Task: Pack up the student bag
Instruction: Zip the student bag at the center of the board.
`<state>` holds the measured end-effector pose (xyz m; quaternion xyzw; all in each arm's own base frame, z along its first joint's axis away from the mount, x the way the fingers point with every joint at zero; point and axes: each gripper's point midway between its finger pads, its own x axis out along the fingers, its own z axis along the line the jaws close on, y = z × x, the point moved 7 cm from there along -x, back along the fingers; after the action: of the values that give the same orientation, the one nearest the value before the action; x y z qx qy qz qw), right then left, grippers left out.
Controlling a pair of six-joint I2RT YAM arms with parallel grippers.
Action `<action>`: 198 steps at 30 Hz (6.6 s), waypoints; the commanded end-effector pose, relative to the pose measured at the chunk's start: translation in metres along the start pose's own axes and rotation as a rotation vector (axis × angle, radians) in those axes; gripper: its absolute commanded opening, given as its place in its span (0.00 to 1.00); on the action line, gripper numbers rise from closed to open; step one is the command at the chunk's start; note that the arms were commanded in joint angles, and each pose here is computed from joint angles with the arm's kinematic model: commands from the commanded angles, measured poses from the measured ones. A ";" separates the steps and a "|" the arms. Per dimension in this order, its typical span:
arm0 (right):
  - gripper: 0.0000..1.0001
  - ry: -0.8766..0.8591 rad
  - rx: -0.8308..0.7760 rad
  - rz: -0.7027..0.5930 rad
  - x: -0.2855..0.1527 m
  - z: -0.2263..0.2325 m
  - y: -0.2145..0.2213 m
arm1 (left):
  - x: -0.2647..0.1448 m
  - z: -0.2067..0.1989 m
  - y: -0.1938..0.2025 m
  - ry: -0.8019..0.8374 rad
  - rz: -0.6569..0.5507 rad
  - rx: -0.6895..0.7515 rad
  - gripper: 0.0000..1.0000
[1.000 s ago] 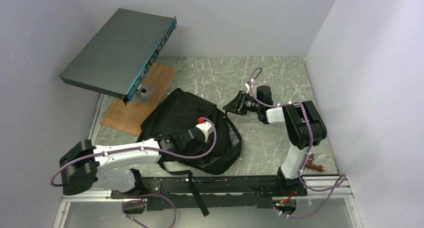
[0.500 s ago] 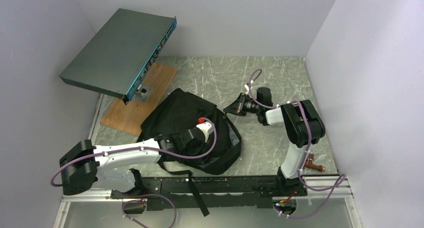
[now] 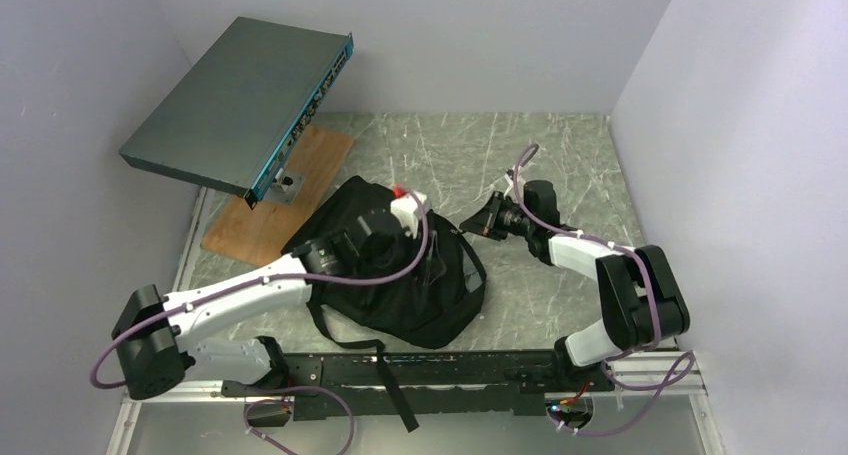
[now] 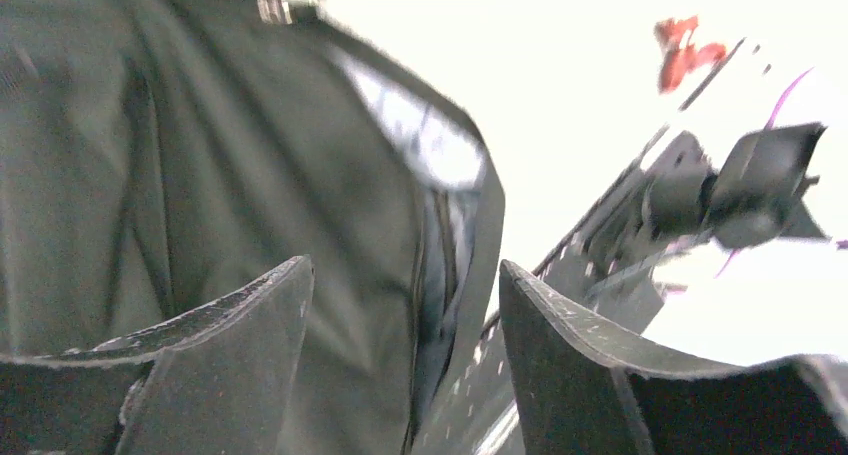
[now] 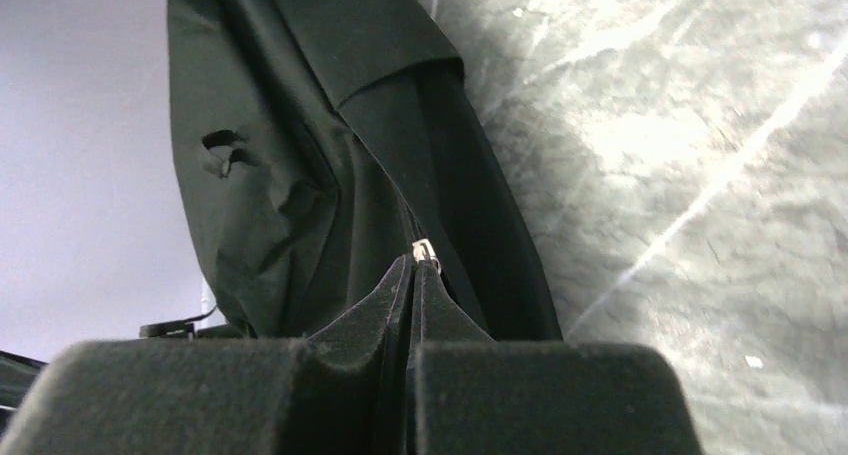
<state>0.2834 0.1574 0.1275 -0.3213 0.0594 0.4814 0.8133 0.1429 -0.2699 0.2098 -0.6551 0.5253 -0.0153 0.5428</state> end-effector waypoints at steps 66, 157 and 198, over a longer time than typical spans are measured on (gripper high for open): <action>0.00 -0.070 0.120 -0.054 -0.102 0.144 0.076 | 0.019 -0.034 0.017 0.265 -0.660 0.102 0.40; 0.00 0.375 -0.031 0.028 -0.037 -0.010 -0.061 | 0.032 -0.034 0.090 0.345 -0.026 0.276 0.00; 0.00 0.060 0.243 0.172 -0.067 0.048 0.116 | 0.048 -0.083 0.091 0.596 0.133 0.258 0.50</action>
<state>0.1295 0.1648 0.1167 -0.2172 0.2630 0.5265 0.7788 0.0769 -0.3490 0.1450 -0.5187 0.6419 -0.2455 0.5085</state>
